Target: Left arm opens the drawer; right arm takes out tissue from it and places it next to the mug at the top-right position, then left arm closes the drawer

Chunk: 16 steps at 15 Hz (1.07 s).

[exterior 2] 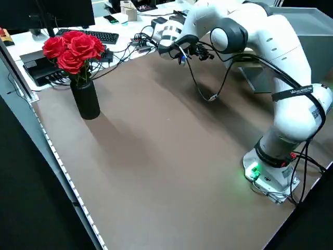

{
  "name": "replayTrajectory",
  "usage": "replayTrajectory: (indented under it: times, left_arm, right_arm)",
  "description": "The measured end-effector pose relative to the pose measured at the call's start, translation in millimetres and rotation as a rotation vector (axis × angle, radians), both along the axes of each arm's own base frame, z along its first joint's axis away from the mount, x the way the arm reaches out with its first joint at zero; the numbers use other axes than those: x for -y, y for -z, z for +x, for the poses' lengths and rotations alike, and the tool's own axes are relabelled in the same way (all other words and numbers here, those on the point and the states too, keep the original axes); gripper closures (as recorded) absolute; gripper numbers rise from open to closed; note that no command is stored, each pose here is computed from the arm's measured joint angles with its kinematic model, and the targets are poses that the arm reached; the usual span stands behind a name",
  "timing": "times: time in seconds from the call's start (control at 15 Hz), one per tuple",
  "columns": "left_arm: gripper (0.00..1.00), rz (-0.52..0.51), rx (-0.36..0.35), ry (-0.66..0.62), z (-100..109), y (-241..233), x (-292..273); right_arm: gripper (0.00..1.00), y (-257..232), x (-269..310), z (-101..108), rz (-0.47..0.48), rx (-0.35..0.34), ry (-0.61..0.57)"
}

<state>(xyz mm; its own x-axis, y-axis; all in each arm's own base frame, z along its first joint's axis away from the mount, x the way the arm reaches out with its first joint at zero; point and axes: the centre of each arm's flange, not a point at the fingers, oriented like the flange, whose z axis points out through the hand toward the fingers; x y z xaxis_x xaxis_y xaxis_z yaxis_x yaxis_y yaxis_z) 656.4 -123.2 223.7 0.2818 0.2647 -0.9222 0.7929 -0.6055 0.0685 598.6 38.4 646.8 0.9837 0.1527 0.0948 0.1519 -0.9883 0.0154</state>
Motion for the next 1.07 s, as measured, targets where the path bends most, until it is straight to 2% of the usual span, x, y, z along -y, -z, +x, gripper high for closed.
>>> replayTrajectory:
  times: [0.27, 0.4, 0.53, 0.67, 0.8, 1.07]
  left_arm:
    - [0.99, 0.091, 0.099, 0.006, 17.5, -24.1, -26.9]
    - [0.97, 0.179, 0.212, 0.004, 29.0, -72.3, -75.8]
    - [0.82, 0.259, 0.332, 0.053, 29.9, -119.2, -101.0]
    - [0.78, 0.338, 0.472, 0.123, 25.5, -180.7, -111.1]
    - [0.62, 0.394, 0.577, 0.145, 15.2, -241.3, -118.0]
    - [0.27, 0.475, 0.689, 0.126, -7.3, -318.9, -143.6]
  right_arm:
    - [0.00, 0.2, -61.9, -7.1, 0.024, -0.001, 0.135]
    - [0.00, 0.7, -120.2, -19.6, 0.055, -0.009, 0.248]
    - [0.00, 1.8, -156.5, -25.6, 0.099, -0.004, 0.342]
    - [0.00, 6.4, -196.3, -28.7, 0.144, 0.018, 0.437]
    - [0.00, 16.1, -239.4, -34.5, 0.174, 0.020, 0.516]
    - [0.00, 37.0, -321.0, -41.6, 0.212, 0.002, 0.652]
